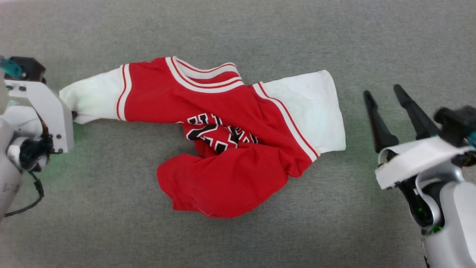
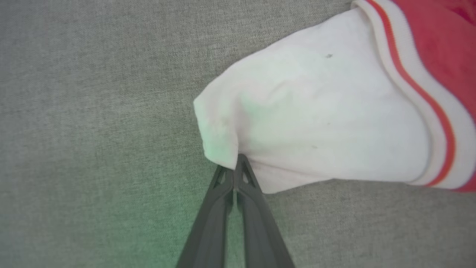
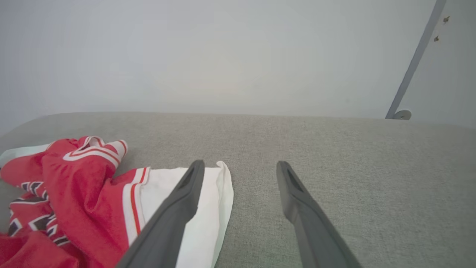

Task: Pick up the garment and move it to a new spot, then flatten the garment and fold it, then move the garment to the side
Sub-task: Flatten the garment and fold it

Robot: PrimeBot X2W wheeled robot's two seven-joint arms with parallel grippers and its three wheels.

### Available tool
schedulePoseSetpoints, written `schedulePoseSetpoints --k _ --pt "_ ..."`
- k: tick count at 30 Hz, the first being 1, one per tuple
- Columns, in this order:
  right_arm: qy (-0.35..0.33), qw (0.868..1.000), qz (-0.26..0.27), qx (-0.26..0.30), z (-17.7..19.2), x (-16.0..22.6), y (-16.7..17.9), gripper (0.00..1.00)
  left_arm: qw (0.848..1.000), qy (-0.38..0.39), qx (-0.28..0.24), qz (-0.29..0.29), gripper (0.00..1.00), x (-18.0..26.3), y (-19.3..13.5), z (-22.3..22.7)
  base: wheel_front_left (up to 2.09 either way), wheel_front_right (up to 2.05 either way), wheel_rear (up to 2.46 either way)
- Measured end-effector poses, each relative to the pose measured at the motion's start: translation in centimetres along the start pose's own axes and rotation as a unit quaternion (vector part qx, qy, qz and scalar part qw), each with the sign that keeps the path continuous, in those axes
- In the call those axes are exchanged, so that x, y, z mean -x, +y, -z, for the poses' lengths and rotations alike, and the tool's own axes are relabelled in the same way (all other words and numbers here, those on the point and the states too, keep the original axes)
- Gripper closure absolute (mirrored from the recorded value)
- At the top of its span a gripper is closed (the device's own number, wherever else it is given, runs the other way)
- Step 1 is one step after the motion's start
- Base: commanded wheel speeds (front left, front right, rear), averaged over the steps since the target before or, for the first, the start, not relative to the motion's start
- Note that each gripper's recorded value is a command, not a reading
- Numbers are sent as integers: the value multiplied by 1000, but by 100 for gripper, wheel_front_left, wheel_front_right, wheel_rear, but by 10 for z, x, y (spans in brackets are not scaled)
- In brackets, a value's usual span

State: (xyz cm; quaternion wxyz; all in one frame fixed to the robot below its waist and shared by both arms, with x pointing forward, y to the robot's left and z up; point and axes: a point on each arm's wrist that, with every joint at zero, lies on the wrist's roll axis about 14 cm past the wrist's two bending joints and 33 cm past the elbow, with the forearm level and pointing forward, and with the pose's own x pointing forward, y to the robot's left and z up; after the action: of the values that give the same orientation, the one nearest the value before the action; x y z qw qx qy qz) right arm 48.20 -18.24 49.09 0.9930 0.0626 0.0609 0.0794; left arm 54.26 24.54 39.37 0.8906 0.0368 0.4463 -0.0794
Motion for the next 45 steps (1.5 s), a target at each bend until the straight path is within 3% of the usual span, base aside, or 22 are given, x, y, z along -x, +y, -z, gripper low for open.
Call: schedulePoseSetpoints --k 10,17,18,23,27,37,45 --pt "137 990 -25 9 45 -32 9 0 1000 -6 0 5 100 -2 -3 1 0 0 0" --pt "264 964 -35 0 87 -44 16 0 1000 -15 3 4 100 -2 -2 0 0 0 0" --pt "274 961 -38 -4 89 -46 19 100 1000 -16 2 4 100 -2 -2 0 0 0 0" --pt "293 955 -47 6 85 -57 21 100 1000 -24 4 1 100 0 0 -3 0 0 0" --pt "263 963 -52 7 57 -69 21 100 999 -44 -3 -5 100 11 5 -19 0 0 0" --pt "106 991 -68 38 -83 -86 22 100 983 -173 -62 -24 100 90 8 -117 0 0 0" --pt "-40 994 -82 53 -196 -67 37 100 954 -278 -104 -44 100 180 0 -182 0 0 0"
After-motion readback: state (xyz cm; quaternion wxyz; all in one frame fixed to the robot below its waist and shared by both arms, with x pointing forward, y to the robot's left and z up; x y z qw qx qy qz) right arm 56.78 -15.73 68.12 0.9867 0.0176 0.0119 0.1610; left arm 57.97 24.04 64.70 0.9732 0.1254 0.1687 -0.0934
